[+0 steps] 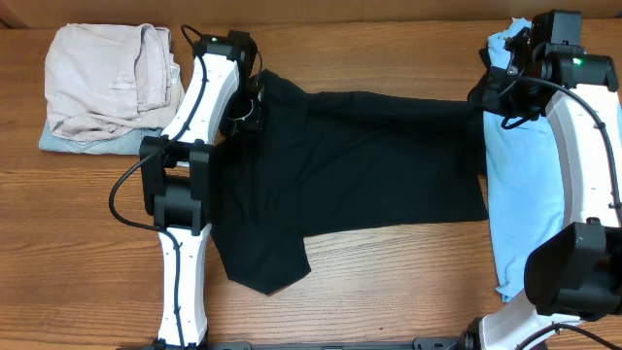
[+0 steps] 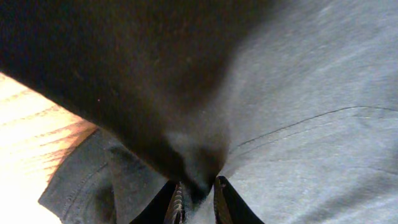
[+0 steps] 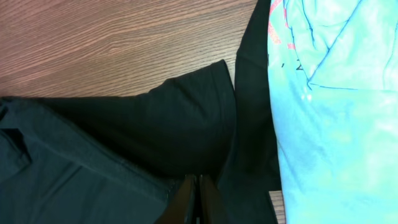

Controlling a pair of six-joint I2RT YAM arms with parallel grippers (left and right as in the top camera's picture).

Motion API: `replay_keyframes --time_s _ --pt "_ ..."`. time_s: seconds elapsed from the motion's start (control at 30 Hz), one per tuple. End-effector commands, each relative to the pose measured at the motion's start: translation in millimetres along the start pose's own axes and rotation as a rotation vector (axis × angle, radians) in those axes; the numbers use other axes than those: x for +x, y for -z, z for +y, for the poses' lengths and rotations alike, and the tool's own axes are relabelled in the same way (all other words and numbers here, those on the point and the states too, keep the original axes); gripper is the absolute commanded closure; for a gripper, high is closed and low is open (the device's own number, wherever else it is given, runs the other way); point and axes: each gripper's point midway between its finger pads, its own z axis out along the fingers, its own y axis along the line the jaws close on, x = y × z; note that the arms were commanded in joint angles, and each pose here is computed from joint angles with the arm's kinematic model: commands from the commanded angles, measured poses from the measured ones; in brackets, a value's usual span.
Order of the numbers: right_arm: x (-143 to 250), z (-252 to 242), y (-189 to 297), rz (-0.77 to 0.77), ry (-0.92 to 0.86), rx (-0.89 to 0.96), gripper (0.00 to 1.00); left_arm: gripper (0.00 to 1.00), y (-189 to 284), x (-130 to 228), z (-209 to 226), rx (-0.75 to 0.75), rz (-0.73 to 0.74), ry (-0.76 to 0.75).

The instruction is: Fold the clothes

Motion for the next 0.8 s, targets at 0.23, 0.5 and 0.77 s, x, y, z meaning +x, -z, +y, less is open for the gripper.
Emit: replay_keyframes --time_s 0.23,0.5,0.77 --pt "-9.0 -1.0 7.4 -0.033 0.007 0.013 0.96 0.96 -6.7 -1.1 2.5 -0.030 0.001 -0.003" --pt "-11.2 -0.5 7.7 -0.041 0.008 0.011 0.96 0.96 51.3 -30.8 12.5 -0.011 -0.162 0.028" --pt "-21.2 5.4 27.0 -0.082 0.014 -0.004 0.96 0.96 209.2 -54.3 30.4 0.018 -0.599 0.087"
